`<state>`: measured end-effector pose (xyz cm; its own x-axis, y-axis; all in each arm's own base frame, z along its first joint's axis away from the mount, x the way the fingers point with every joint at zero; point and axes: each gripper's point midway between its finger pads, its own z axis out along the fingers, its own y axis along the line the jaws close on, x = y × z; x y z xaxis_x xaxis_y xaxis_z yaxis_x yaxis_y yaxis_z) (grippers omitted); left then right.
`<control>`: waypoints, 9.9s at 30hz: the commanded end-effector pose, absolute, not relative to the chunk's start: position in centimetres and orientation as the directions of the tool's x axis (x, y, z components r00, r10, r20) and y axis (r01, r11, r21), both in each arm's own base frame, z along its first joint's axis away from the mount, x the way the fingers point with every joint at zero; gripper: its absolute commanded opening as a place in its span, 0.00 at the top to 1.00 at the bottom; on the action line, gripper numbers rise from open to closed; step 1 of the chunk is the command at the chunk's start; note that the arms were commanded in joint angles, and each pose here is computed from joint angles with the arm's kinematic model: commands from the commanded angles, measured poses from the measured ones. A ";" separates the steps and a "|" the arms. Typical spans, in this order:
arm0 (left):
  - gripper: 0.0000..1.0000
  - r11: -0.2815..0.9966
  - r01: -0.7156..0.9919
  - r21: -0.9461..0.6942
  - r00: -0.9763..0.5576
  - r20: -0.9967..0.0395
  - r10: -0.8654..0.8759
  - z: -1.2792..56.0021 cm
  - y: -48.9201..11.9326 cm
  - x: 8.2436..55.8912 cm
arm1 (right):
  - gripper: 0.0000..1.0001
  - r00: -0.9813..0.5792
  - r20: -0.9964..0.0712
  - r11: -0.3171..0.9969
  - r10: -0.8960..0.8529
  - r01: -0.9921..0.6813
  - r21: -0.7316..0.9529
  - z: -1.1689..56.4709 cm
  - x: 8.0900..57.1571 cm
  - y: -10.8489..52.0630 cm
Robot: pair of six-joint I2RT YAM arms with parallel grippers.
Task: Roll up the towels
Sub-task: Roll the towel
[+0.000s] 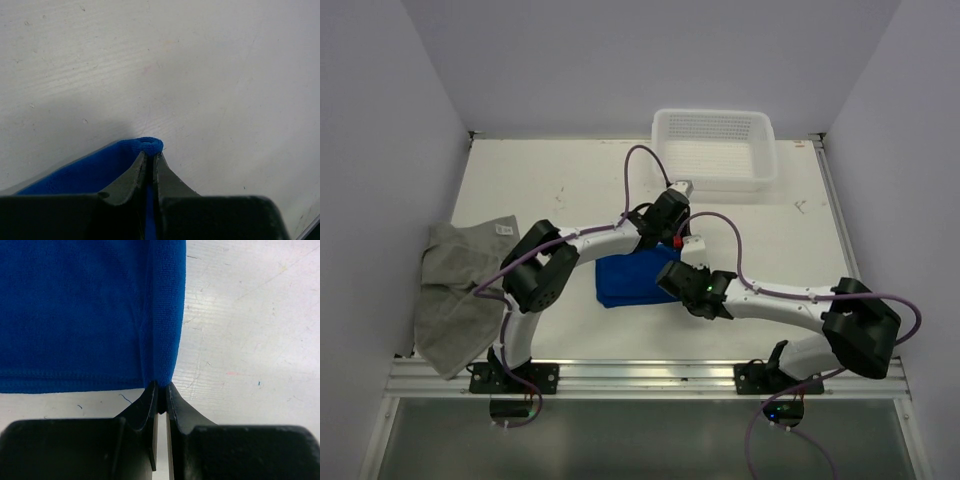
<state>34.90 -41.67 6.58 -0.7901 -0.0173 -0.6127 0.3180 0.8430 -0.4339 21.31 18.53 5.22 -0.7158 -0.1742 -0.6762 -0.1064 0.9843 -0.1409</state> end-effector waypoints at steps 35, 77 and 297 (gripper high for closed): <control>1.00 0.853 0.334 -0.402 -0.742 -0.670 -0.025 5.3 -38.5 37.0 | 0.57 -0.681 -0.732 0.989 0.002 -0.108 0.104 8.9 20.6 22.5; 1.00 0.882 0.310 -0.357 -0.750 -0.662 -0.004 3.7 -36.7 36.2 | 0.57 -0.789 -0.427 0.822 0.441 0.165 0.544 1.7 24.3 19.4; 1.00 0.809 0.337 -0.481 -0.734 -0.673 -0.095 1.9 -34.3 35.3 | 0.74 -0.552 -0.692 0.883 -0.465 -0.344 -0.319 5.7 23.0 23.9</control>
